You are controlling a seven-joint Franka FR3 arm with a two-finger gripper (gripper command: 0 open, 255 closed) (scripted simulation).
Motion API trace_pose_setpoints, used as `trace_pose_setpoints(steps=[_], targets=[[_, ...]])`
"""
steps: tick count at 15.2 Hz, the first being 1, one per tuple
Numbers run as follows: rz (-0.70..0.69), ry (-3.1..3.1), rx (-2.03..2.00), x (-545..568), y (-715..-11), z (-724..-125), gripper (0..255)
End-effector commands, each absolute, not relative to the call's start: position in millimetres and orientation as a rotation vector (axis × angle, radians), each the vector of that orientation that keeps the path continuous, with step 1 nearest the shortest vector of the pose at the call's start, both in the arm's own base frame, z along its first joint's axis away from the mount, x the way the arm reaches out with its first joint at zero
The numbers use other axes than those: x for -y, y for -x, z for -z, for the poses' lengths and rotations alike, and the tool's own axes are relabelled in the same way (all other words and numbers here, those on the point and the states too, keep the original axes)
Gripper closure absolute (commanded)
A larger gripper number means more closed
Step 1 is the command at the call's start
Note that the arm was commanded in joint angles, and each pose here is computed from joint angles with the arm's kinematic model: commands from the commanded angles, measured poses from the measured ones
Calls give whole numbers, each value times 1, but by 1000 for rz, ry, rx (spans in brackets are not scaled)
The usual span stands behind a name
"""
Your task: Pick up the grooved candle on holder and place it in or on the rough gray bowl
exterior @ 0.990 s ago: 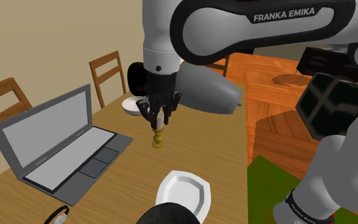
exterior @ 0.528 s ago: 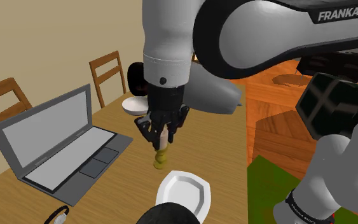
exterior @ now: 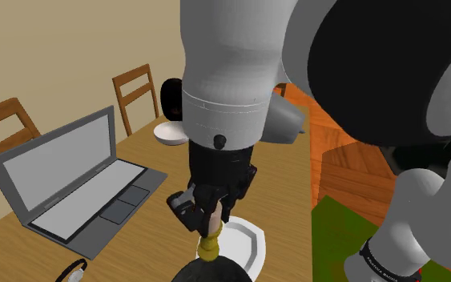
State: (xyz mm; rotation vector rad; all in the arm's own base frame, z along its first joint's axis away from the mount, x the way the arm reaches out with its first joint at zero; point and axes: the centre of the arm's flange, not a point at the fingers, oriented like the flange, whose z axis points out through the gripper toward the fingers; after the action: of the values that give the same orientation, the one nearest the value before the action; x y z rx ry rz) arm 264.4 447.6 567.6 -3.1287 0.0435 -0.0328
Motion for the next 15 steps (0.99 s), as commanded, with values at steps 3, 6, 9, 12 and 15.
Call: trace_pose_setpoints(steps=[3, 6, 9, 12, 15], targets=[[33, 3129, -45, -474, -218, -575, 255], [33, 3129, -45, -474, -218, -559, 255], [33, 3129, -45, -474, -218, -543, 255], [33, 3129, -45, -474, -218, -527, 255], [33, 3129, -45, -474, -218, -511, 255]])
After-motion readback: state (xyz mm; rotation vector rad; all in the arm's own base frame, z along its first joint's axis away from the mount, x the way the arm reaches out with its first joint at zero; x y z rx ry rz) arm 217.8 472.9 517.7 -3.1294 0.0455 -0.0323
